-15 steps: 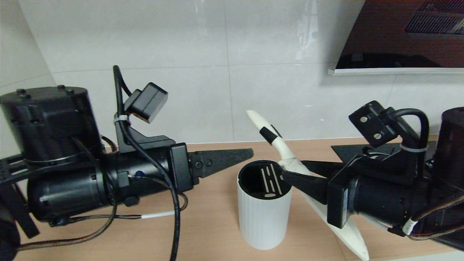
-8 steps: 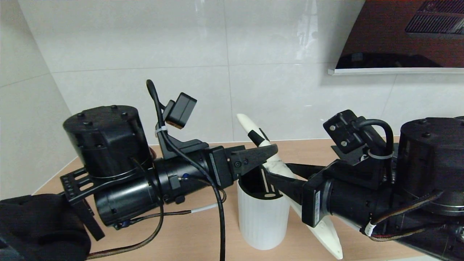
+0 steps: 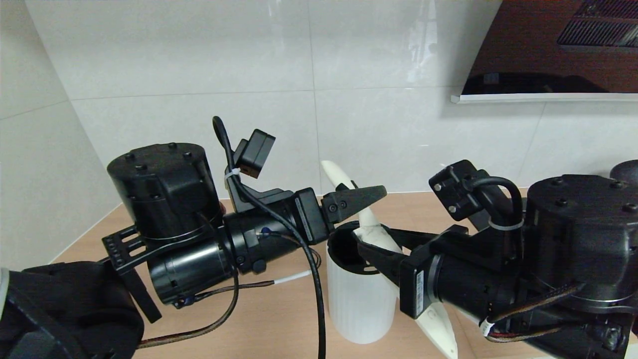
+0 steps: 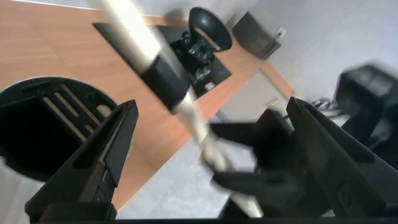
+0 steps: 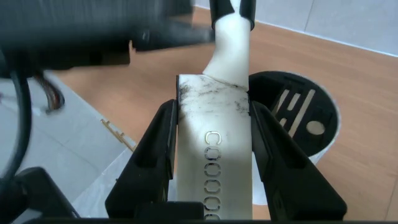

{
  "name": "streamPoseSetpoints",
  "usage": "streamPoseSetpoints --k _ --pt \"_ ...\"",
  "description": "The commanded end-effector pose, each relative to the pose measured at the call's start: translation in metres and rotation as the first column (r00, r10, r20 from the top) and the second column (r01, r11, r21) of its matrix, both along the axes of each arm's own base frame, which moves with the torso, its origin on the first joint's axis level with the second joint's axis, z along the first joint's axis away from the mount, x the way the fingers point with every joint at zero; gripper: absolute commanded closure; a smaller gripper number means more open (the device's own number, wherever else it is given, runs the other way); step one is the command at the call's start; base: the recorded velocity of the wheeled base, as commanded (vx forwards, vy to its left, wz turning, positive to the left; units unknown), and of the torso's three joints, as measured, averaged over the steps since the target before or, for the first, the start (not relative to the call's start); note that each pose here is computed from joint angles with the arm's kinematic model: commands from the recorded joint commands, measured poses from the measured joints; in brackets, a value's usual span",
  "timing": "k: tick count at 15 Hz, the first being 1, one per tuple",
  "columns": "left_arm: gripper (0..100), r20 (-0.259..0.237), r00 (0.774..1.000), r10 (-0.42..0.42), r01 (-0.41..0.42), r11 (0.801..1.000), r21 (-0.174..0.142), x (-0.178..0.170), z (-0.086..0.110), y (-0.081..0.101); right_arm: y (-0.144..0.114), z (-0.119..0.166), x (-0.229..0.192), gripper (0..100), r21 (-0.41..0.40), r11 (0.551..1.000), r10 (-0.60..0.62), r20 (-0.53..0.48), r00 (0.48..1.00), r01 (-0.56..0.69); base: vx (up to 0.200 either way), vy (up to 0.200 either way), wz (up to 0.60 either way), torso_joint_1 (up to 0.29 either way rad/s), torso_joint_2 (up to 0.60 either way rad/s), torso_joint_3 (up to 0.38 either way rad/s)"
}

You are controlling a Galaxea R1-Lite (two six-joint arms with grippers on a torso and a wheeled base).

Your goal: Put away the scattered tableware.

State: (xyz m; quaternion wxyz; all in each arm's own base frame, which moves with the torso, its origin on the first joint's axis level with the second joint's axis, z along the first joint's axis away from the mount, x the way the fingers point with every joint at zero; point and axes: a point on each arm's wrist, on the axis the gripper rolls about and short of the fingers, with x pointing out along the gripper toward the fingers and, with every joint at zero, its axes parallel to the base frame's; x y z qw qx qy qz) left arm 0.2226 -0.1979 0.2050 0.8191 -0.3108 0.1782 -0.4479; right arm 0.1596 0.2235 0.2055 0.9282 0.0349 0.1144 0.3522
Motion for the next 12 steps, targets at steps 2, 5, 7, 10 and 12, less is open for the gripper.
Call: streamPoseSetpoints --k 2,5,7,10,12 --pt "0 0.004 1.000 0.003 -0.003 1.000 -0.017 0.002 0.002 -0.002 0.003 -0.002 -0.004 100 -0.005 1.000 0.017 -0.002 1.000 -0.017 0.000 0.000 0.00 0.000 0.00 0.000" --pt "0 -0.020 1.000 0.021 -0.021 1.000 -0.002 0.007 -0.006 -0.005 0.004 -0.003 -0.008 100 -0.005 0.999 0.031 -0.002 1.000 -0.031 0.000 0.000 0.00 0.000 0.00 0.000" --pt "0 -0.026 0.999 0.028 -0.028 1.000 0.004 0.009 -0.009 -0.007 0.005 -0.003 -0.009 100 0.000 0.999 0.035 0.005 0.999 -0.035 0.000 0.000 0.00 0.000 0.00 0.000" --pt "0 -0.020 0.999 0.051 -0.051 0.999 -0.001 0.010 -0.007 -0.007 0.005 -0.006 -0.007 100 -0.028 0.999 0.022 0.019 1.000 -0.021 0.000 0.000 0.00 0.000 0.00 0.000" --pt "0 -0.020 0.998 0.052 -0.052 0.999 -0.001 0.010 -0.007 -0.007 0.005 -0.005 -0.007 100 -0.022 1.000 0.019 0.024 1.000 -0.018 0.000 0.000 0.00 0.000 0.00 0.000"
